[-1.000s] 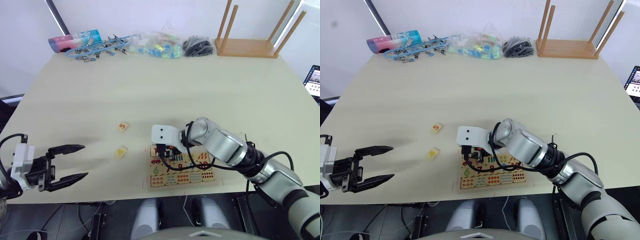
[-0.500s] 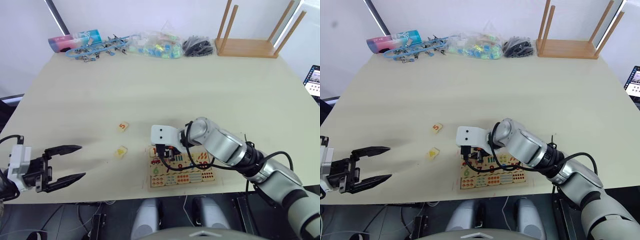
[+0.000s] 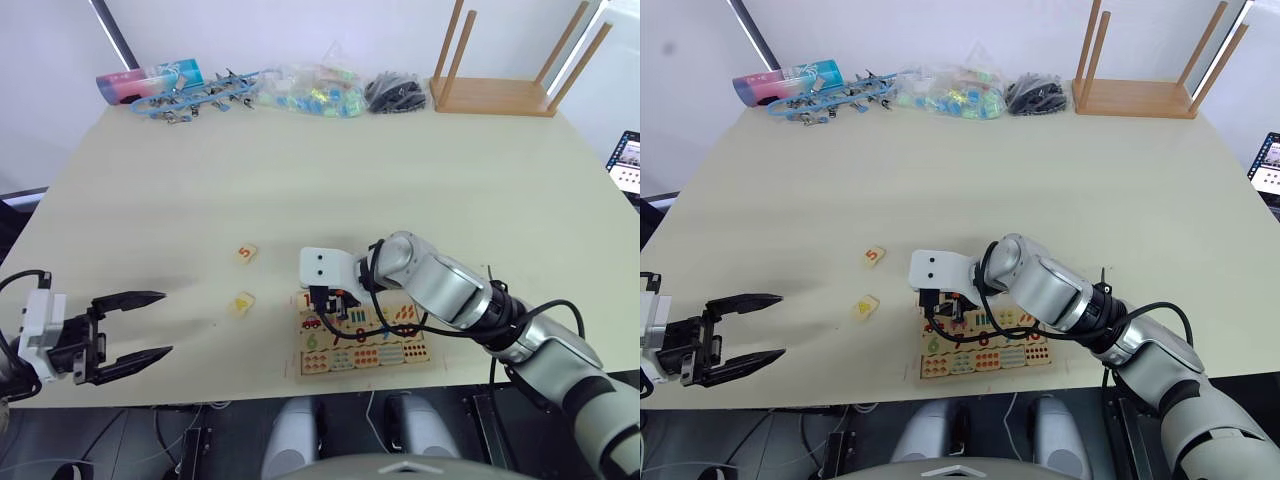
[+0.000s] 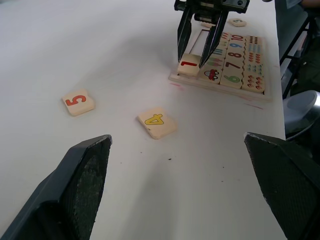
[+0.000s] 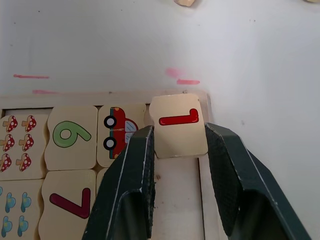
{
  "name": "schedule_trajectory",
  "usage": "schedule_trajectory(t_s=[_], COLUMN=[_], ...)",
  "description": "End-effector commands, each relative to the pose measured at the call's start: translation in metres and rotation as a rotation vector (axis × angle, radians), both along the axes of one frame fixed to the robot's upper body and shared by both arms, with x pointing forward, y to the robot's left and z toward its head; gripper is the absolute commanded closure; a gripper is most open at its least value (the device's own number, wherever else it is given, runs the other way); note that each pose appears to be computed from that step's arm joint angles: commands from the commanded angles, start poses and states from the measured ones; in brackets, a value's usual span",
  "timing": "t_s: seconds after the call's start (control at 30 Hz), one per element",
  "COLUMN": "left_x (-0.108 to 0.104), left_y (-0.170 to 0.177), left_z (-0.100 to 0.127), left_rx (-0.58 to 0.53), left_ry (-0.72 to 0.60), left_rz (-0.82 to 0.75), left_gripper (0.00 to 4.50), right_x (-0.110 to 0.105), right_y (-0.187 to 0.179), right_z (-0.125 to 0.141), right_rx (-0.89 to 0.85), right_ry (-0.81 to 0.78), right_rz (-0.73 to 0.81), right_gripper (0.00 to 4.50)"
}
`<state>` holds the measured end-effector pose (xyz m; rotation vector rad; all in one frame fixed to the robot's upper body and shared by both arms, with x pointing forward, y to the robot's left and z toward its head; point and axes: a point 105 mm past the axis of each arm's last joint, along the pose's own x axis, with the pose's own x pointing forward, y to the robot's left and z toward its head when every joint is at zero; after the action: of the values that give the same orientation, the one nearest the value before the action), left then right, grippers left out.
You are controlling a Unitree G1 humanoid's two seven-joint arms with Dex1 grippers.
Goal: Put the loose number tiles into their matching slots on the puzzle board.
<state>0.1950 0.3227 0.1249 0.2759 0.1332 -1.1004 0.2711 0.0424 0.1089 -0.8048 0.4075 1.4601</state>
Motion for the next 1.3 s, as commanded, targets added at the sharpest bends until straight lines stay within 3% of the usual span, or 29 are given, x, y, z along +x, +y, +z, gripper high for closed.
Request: schedule_trajectory(t_s=[0.03,0.17,0.6,0.7,0.83,0.87,0.9,0.93,0.97,1.3], left_x=[-0.001,-0.002,0.000,0.000,0.001,0.001,0.001,0.001,0.001,0.001], left_y=[0.000,0.000,-0.002,-0.002,-0.003,-0.003,-0.003,-0.003,-0.003,-0.005], left_z=[0.006,0.006,0.005,0.005,0.005,0.005,0.005,0.005,0.005,0.005], left_rx=[0.013,0.012,0.008,0.007,0.005,0.005,0.005,0.005,0.005,0.002], left_ry=[-0.019,-0.019,-0.018,-0.018,-0.019,-0.019,-0.019,-0.020,-0.020,-0.024], left_rz=[-0.031,-0.032,-0.039,-0.040,-0.042,-0.043,-0.043,-0.044,-0.045,-0.049], left_gripper=[0.00,0.00,0.00,0.00,0.00,0.00,0.00,0.00,0.00,0.00], right_x=[0.000,0.000,0.009,0.013,0.019,0.021,0.024,0.026,0.027,0.023], right_y=[0.004,0.003,-0.001,0.000,0.002,0.002,0.002,0.001,0.001,-0.001], right_z=[0.012,0.012,0.031,0.031,0.028,0.027,0.026,0.025,0.023,0.014], right_rx=[0.024,0.024,0.139,0.176,0.189,0.193,0.194,0.192,0.189,0.168], right_ry=[-0.032,-0.031,0.006,-0.003,-0.029,-0.037,-0.049,-0.057,-0.061,-0.040], right_rz=[0.030,0.029,0.000,-0.008,-0.007,-0.009,-0.011,-0.010,-0.009,0.038], right_gripper=[1.48,0.23,0.23,0.99,2.84,3.53,3.69,4.31,4.48,4.48])
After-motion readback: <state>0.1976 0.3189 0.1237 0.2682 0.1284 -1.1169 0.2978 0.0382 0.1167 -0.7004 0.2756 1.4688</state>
